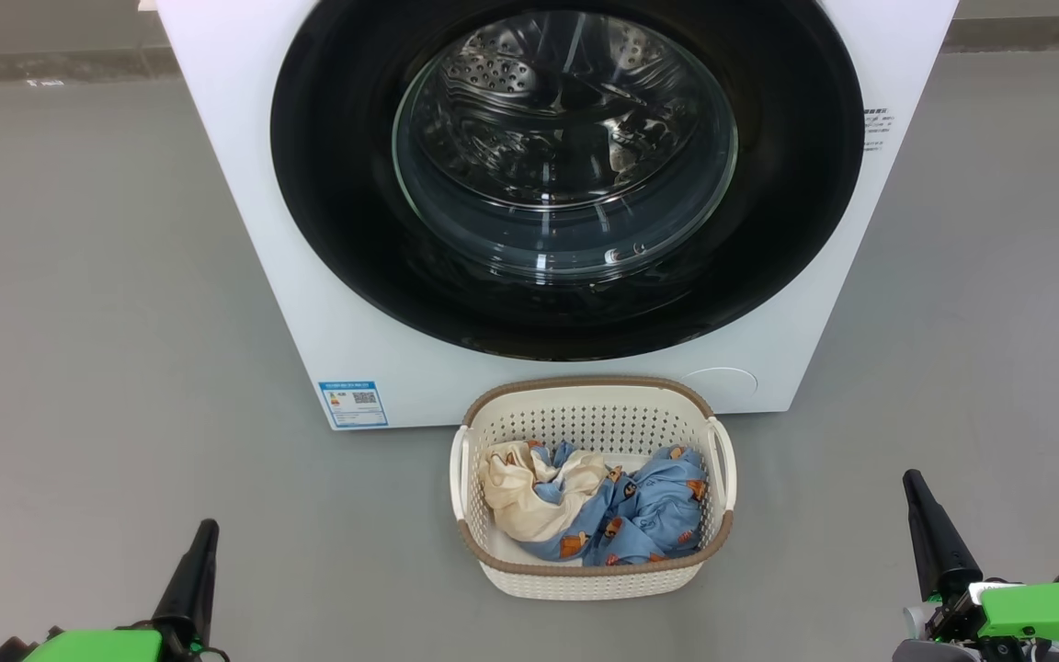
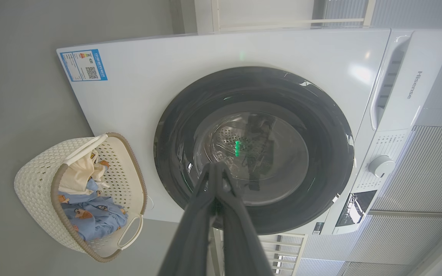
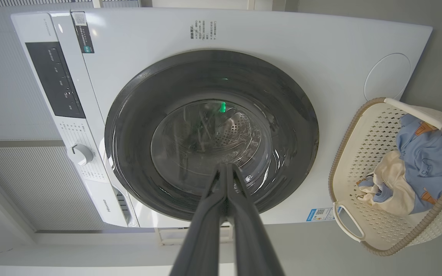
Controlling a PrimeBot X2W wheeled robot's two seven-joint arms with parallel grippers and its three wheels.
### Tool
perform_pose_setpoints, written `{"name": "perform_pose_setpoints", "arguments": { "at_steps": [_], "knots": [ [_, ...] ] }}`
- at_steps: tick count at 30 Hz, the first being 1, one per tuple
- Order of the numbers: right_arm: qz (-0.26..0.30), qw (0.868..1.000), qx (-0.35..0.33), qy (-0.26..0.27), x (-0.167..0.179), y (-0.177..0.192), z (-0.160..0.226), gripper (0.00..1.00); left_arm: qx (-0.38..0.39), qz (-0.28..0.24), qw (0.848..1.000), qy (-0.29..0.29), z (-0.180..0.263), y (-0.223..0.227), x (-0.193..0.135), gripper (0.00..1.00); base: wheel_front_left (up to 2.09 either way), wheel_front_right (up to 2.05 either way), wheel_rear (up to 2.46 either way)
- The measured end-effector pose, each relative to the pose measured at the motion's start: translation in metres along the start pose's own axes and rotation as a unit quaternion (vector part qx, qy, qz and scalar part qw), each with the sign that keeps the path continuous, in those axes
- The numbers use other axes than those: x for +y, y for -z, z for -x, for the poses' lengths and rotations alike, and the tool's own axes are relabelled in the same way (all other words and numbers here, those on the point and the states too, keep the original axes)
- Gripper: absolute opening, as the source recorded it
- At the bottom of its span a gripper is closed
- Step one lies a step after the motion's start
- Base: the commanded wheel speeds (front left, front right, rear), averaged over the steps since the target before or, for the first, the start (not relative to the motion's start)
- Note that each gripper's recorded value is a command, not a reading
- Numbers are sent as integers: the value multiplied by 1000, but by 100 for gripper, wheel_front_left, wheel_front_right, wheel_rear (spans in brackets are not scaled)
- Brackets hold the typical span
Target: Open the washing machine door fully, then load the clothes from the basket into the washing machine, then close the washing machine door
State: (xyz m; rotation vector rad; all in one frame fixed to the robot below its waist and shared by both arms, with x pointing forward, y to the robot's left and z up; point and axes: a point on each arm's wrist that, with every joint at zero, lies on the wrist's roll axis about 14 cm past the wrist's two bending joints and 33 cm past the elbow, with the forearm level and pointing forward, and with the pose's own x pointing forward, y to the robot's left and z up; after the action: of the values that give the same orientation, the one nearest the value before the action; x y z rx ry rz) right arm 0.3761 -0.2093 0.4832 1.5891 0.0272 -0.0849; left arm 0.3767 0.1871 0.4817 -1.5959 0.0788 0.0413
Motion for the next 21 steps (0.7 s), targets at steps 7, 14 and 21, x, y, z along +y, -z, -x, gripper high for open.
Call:
{"name": "perform_pose_setpoints", "arguments": {
  "at_steps": [7, 14, 21],
  "knots": [
    [0, 1000, 0, 0, 0, 0, 0, 0, 0, 0, 1000, 0, 0, 0, 0, 0, 0, 0, 0],
    [0, 1000, 0, 0, 0, 0, 0, 0, 0, 0, 1000, 0, 0, 0, 0, 0, 0, 0, 0],
    [0, 1000, 0, 0, 0, 0, 0, 0, 0, 0, 1000, 0, 0, 0, 0, 0, 0, 0, 0]
  ]
}}
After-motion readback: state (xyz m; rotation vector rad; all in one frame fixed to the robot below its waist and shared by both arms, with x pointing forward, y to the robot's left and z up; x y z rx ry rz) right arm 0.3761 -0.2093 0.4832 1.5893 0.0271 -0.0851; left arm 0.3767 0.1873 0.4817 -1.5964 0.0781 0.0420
